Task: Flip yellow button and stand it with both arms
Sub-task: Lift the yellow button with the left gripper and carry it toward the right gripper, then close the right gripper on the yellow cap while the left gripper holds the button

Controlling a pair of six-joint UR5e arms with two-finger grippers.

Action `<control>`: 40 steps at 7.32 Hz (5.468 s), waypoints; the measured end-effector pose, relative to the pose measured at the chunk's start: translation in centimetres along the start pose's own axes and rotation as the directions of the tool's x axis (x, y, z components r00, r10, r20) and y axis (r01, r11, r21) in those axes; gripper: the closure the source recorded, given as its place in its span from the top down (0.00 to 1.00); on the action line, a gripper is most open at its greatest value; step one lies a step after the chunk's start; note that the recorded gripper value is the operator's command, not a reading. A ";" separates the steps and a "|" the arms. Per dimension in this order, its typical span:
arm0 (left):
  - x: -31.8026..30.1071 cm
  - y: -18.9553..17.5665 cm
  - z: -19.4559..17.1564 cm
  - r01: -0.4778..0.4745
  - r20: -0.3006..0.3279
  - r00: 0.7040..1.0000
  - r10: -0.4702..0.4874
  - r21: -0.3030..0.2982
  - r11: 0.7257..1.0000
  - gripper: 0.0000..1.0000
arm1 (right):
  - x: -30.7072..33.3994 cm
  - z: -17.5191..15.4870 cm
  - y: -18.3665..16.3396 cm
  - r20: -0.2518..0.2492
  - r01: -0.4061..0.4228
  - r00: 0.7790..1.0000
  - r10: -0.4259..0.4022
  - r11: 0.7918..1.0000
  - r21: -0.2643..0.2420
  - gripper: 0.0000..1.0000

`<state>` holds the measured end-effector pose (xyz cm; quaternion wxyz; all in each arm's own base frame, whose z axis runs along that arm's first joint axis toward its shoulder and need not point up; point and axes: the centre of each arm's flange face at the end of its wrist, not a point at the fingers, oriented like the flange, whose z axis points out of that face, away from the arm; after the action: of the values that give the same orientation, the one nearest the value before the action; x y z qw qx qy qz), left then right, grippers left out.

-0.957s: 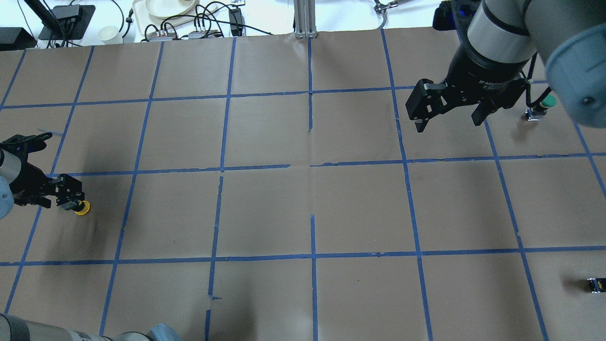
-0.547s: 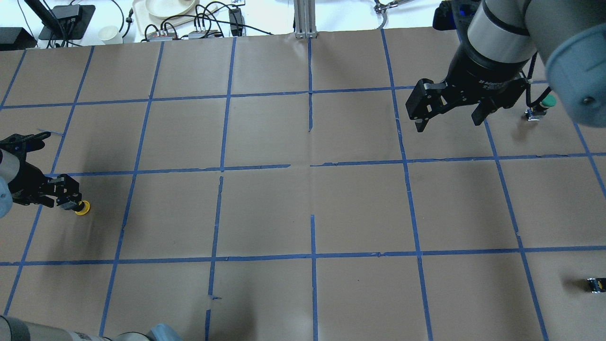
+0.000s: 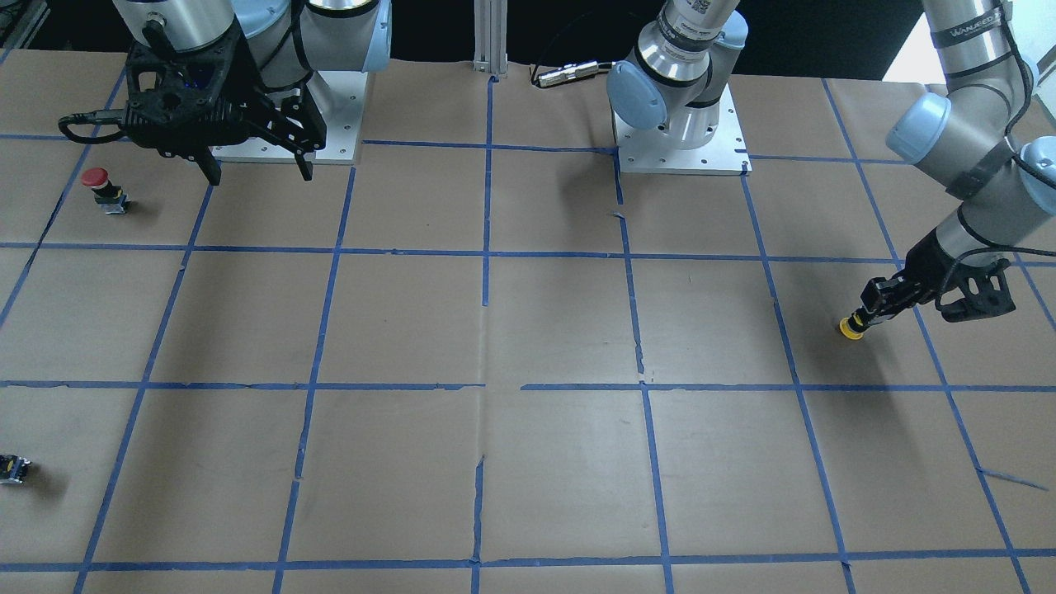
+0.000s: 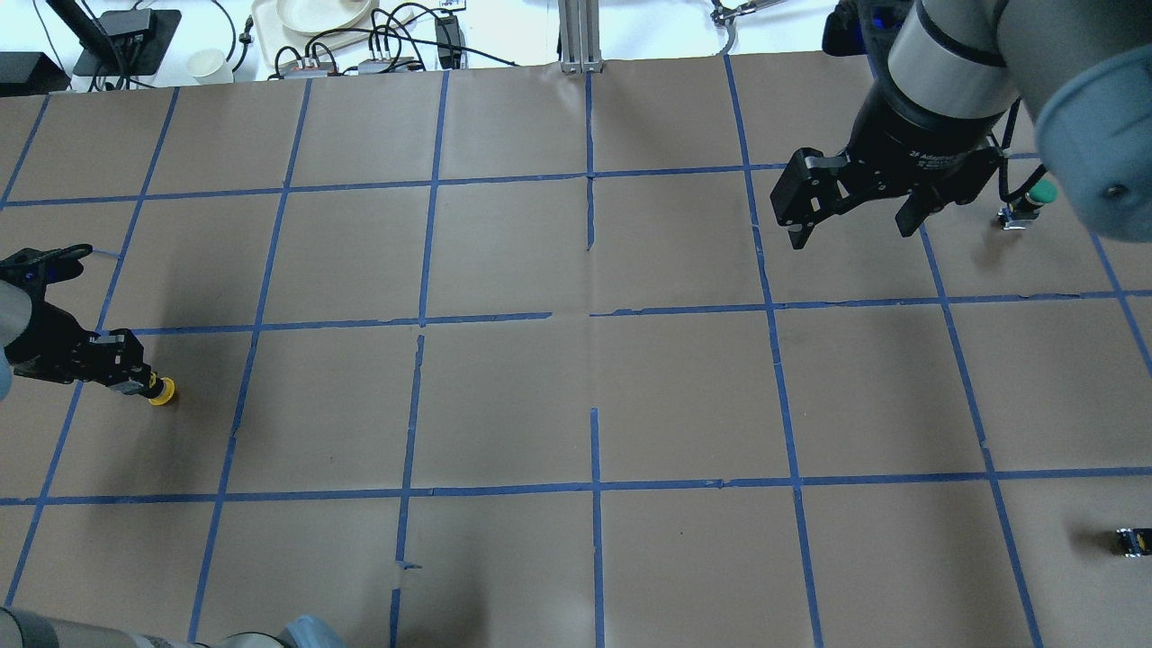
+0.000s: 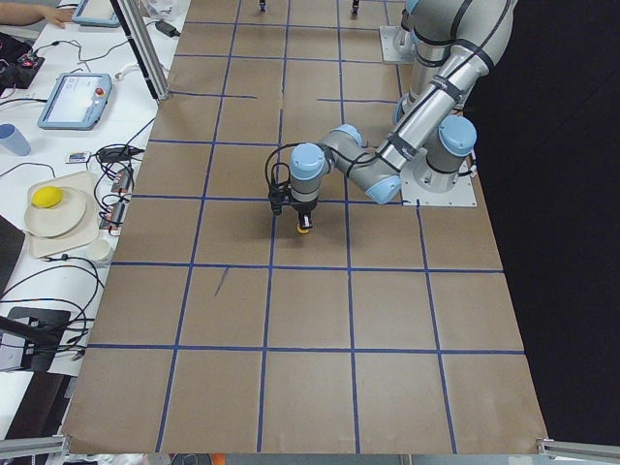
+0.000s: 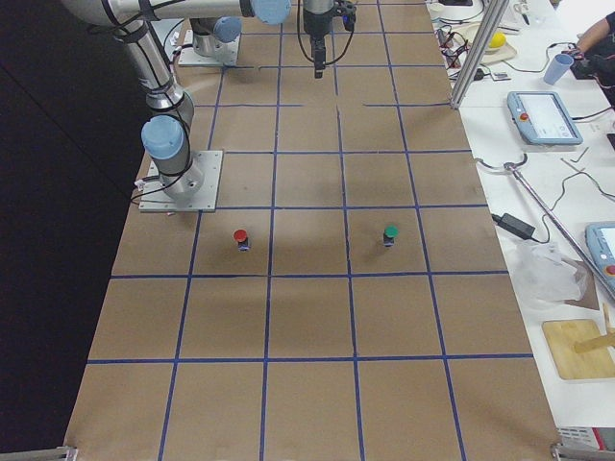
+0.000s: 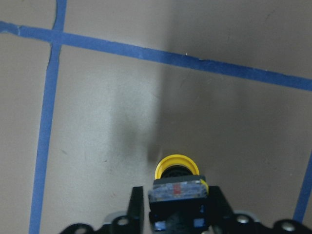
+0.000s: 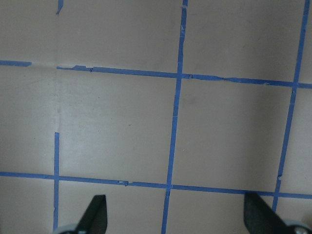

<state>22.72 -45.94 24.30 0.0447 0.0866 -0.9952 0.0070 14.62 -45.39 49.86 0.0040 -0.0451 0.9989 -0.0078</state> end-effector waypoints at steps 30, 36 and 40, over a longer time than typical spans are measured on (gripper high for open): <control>48.5 9.6 -16.4 -0.149 -0.994 -0.063 0.088 0.097 0.984 0.17 | 4.9 -1.4 4.0 0.744 -0.396 0.101 0.661 0.712 -0.579 0.95; 48.5 9.7 -16.9 -0.150 -0.991 -0.070 0.111 0.120 0.981 0.17 | 2.4 -3.4 5.7 0.775 -0.375 0.138 0.616 0.757 -0.535 0.62; 48.5 9.6 -16.7 -0.151 -0.991 -0.071 0.117 0.127 0.980 0.17 | 2.2 -4.4 6.2 0.791 -0.380 0.144 0.594 0.772 -0.510 0.36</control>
<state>-25.08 -44.41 45.30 0.7523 -0.0444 -0.6545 0.0606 11.83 -39.40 54.13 0.5687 0.2856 0.7628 0.1151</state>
